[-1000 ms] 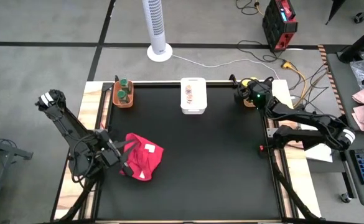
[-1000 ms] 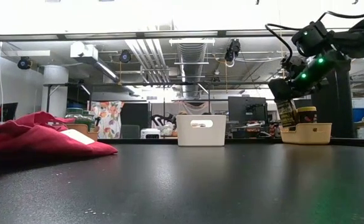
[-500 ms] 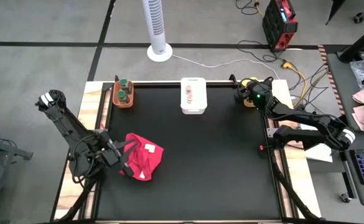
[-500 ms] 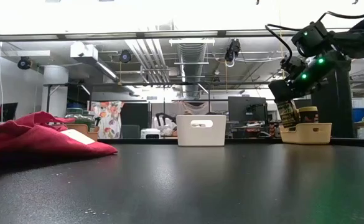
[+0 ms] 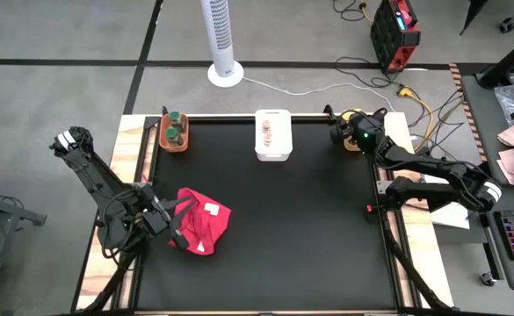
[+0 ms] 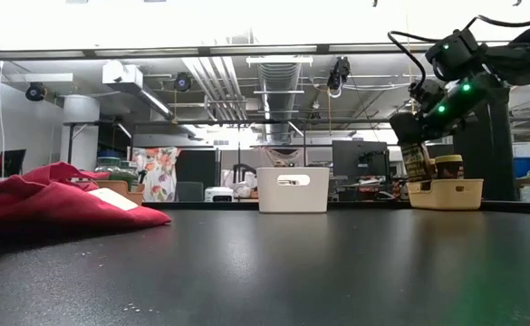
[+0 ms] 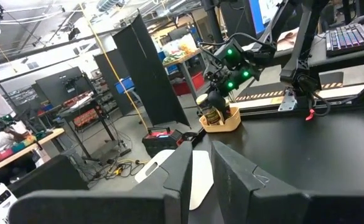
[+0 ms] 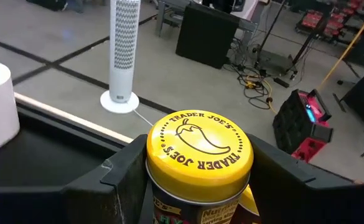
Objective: Sort spices by type
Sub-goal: Put the yellow seasoning bottle into the yellow bin
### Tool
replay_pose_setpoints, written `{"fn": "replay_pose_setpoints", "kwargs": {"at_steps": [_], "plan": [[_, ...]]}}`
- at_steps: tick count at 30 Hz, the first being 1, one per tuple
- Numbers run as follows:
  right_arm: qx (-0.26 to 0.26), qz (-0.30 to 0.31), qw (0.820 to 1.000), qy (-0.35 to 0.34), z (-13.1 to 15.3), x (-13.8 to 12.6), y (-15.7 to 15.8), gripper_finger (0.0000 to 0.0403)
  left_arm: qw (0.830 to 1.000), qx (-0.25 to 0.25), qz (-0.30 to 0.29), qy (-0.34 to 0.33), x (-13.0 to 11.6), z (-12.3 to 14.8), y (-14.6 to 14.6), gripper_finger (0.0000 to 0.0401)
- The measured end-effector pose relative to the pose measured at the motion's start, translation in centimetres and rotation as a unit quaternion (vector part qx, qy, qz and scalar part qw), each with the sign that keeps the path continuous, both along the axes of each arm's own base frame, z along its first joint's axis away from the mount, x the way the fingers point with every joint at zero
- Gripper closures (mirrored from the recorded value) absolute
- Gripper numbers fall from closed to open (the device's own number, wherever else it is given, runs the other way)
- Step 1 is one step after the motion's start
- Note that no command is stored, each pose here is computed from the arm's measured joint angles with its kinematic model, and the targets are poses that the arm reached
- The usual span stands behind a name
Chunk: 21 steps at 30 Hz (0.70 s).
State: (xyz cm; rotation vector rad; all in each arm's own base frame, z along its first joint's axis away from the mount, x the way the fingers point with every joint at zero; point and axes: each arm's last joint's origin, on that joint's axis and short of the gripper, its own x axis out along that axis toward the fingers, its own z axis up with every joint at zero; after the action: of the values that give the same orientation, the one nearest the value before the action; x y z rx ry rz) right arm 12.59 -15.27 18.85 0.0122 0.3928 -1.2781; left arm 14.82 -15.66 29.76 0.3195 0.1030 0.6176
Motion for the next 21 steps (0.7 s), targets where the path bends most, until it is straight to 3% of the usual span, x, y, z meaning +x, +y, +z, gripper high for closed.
{"fn": "replay_pose_setpoints", "kwargs": {"at_steps": [21], "plan": [[0.013, 0.005, 0.996, 0.093, -1.3, 0.1, -0.2, 0.0184, 1.000, 0.000, 0.000, 0.000, 0.0, 0.0, 0.0, 0.0357]]}}
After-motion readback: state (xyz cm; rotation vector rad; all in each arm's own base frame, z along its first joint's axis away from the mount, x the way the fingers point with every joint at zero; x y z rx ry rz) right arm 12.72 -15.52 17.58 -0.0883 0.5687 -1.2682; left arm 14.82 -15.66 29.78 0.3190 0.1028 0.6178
